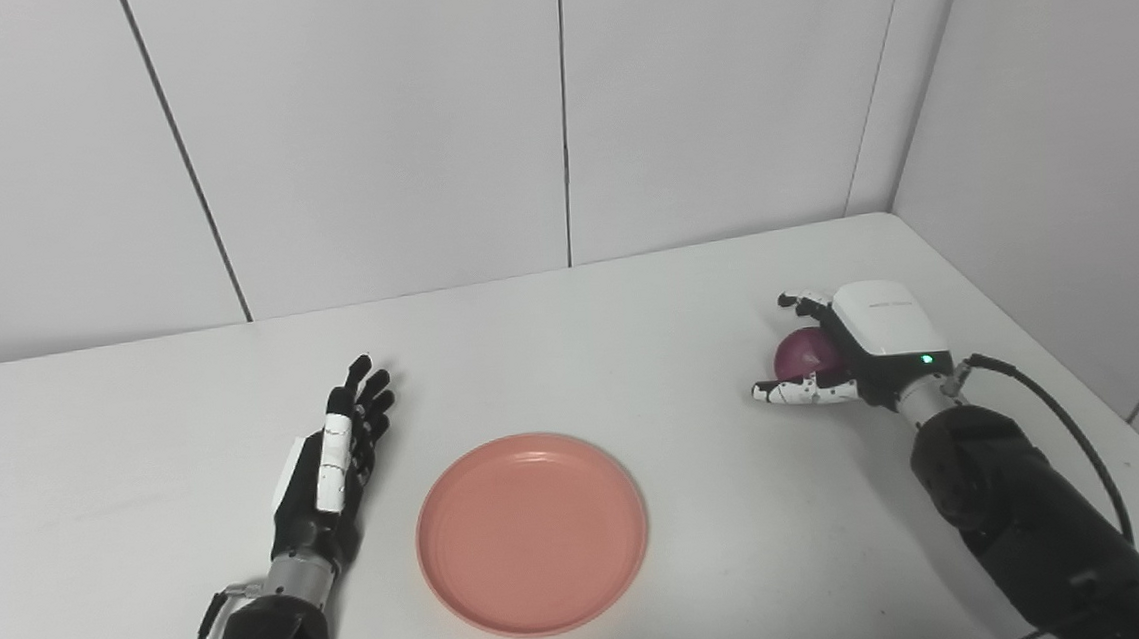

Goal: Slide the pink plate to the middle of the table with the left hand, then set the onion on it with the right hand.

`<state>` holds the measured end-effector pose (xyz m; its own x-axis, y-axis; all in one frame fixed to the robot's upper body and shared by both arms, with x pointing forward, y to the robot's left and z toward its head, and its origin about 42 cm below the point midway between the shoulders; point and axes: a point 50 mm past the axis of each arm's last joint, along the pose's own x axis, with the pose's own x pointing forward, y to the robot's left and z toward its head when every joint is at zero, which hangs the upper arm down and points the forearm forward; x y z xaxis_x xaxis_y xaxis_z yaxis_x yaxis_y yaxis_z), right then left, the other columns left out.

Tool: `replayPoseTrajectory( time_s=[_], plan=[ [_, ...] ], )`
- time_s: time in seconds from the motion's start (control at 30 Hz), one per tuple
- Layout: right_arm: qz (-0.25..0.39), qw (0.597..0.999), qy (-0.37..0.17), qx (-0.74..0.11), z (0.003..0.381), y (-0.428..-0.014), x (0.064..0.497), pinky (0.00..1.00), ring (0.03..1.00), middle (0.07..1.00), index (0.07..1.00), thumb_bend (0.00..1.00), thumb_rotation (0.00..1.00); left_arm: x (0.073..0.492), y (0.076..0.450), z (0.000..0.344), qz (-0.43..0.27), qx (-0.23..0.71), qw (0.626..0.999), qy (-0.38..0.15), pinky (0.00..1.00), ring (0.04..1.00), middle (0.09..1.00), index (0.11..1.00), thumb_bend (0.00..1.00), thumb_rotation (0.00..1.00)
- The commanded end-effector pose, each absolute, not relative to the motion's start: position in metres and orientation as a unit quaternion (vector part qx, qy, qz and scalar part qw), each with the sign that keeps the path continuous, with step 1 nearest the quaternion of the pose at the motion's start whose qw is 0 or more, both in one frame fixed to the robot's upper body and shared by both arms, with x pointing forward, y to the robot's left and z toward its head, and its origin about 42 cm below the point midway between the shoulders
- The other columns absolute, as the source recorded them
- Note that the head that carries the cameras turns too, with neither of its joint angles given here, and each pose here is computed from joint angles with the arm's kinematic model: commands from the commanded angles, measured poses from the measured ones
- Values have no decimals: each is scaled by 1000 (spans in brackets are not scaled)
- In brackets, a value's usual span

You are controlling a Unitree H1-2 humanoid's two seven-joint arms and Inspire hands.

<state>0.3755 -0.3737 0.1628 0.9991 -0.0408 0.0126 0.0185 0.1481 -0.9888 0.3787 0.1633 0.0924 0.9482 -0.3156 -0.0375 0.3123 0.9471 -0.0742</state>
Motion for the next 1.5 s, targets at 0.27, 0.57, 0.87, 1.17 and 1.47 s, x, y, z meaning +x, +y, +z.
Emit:
replayPoseTrajectory(
  time_s=[0.27, 0.57, 0.87, 1.17, 1.47],
  plan=[
    [-36, 756, -8, -653, 170, -383, 381, 567, 719, 768, 797, 777, 700, 356, 169, 60, -159, -46, 983, 84, 1000, 967, 966, 998, 820, 988],
    [-37, 760, -10, -649, 166, -383, 379, 460, 582, 672, 731, 704, 687, 356, 170, 59, -160, -48, 982, 85, 1000, 971, 967, 1000, 820, 980],
    [-30, 767, -11, -640, 164, -382, 380, 200, 267, 369, 501, 531, 579, 357, 171, 59, -160, -49, 982, 86, 1000, 971, 970, 999, 819, 980],
    [-25, 766, -1, -643, 158, -385, 380, 156, 221, 310, 414, 442, 498, 358, 171, 61, -162, -48, 982, 86, 1000, 970, 970, 996, 818, 981],
    [-19, 773, 17, -634, 152, -389, 378, 136, 200, 276, 334, 449, 506, 359, 172, 65, -164, -49, 982, 85, 1000, 964, 968, 995, 803, 991]
  ],
)
